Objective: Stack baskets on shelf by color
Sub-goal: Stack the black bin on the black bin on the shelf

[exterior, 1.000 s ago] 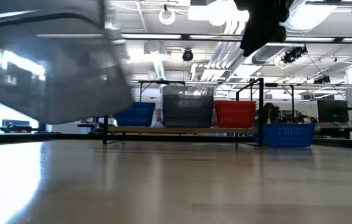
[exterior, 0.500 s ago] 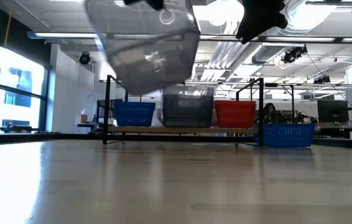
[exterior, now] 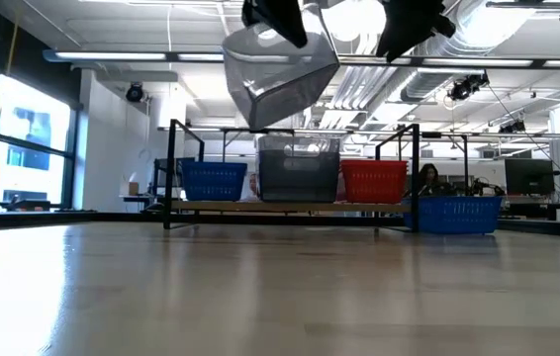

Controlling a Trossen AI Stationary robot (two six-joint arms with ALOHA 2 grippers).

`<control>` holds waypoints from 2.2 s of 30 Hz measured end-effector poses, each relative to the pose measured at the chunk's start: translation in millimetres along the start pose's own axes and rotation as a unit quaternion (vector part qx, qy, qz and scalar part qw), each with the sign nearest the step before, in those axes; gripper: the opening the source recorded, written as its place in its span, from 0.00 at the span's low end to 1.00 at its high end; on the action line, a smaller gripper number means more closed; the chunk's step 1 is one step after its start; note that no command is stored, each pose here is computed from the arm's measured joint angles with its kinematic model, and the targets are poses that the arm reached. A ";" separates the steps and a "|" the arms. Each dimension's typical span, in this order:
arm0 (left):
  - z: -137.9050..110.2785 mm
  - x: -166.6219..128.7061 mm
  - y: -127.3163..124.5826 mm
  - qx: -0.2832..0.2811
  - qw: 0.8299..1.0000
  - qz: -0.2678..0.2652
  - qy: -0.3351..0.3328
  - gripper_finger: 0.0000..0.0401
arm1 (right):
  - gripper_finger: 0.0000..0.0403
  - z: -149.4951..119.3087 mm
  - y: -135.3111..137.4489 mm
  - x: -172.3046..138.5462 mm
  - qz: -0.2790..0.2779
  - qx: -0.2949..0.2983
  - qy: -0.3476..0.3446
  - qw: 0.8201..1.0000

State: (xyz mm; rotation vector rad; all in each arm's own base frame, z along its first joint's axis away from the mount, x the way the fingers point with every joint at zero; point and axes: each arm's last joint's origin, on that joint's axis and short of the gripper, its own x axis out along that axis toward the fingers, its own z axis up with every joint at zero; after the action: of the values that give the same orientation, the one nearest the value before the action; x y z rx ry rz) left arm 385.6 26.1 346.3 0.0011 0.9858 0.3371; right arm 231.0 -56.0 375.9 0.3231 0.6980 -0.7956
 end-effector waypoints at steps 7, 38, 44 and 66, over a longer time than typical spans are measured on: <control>11.1 0.3 56.8 0.000 0.999 0.040 -0.017 0.00 | 0.28 16.8 -15.9 -4.4 -0.022 0.014 -0.022 0.999; 6.4 26.0 122.9 -0.001 0.999 0.023 -0.030 0.00 | 0.28 22.6 -32.1 -0.3 -0.046 0.016 -0.014 0.999; 5.7 39.6 121.4 0.022 1.000 0.010 -0.016 0.00 | 0.28 22.6 -32.1 -0.3 -0.046 0.024 -0.014 0.999; -3.4 63.9 126.6 0.058 0.997 0.005 0.041 0.00 | 0.28 22.4 -32.1 -0.1 -0.046 0.037 -0.015 0.998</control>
State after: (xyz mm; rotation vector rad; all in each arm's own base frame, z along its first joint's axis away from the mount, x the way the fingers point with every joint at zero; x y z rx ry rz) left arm 379.8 163.5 311.6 0.0980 1.0858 0.2900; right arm 217.1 -88.8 392.1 0.3472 0.6607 -0.9141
